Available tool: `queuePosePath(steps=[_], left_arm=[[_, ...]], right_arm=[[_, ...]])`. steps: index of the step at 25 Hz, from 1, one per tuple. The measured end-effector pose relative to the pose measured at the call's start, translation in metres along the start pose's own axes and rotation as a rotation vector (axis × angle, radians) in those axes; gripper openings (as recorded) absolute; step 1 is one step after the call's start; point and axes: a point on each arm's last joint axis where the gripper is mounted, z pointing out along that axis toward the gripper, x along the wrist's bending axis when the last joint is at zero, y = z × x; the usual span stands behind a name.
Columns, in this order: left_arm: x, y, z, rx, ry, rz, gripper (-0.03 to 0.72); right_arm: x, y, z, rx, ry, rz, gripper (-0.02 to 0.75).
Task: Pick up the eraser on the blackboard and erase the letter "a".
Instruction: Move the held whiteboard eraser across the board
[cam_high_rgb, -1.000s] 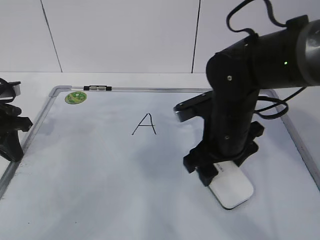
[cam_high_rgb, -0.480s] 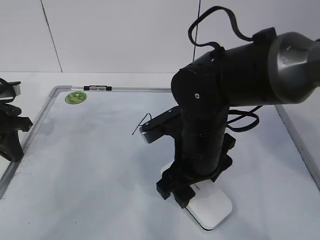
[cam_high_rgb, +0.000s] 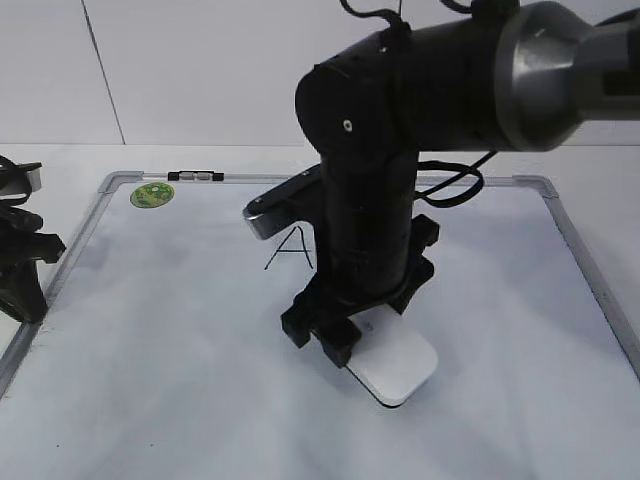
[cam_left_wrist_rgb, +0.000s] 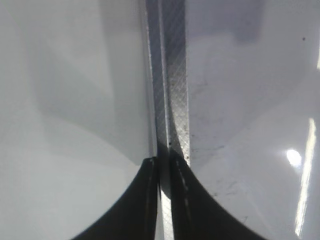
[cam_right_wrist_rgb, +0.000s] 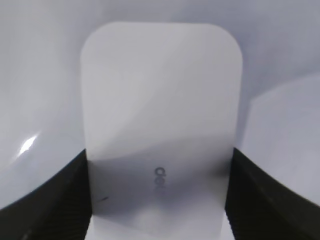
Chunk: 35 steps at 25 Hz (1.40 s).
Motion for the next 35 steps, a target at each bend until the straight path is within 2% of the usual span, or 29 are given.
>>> queuePosePath(steps=[4,8,14,20,29,35], left_arm=[[0.000,0.000,0.000,0.000,0.000,0.000,0.032],[0.000,0.000,0.000,0.000,0.000,0.000,0.032],[0.000,0.000,0.000,0.000,0.000,0.000,0.032],[0.000,0.000,0.000,0.000,0.000,0.000,0.032],[0.000,0.000,0.000,0.000,0.000,0.000,0.033],[0.000,0.000,0.000,0.000,0.000,0.000,0.034]], right_arm=[[-0.006,-0.001,-0.003,0.028,-0.030,0.001,0.570],[-0.025,-0.003,-0.004,0.036,-0.030,0.062,0.570],[-0.077,-0.010,-0.008,0.030,-0.034,0.203,0.570],[-0.126,-0.036,0.009,0.098,-0.033,0.356,0.570],[-0.180,-0.077,0.019,0.115,-0.033,0.586,0.570],[-0.205,-0.091,0.019,0.109,-0.037,0.678,0.570]])
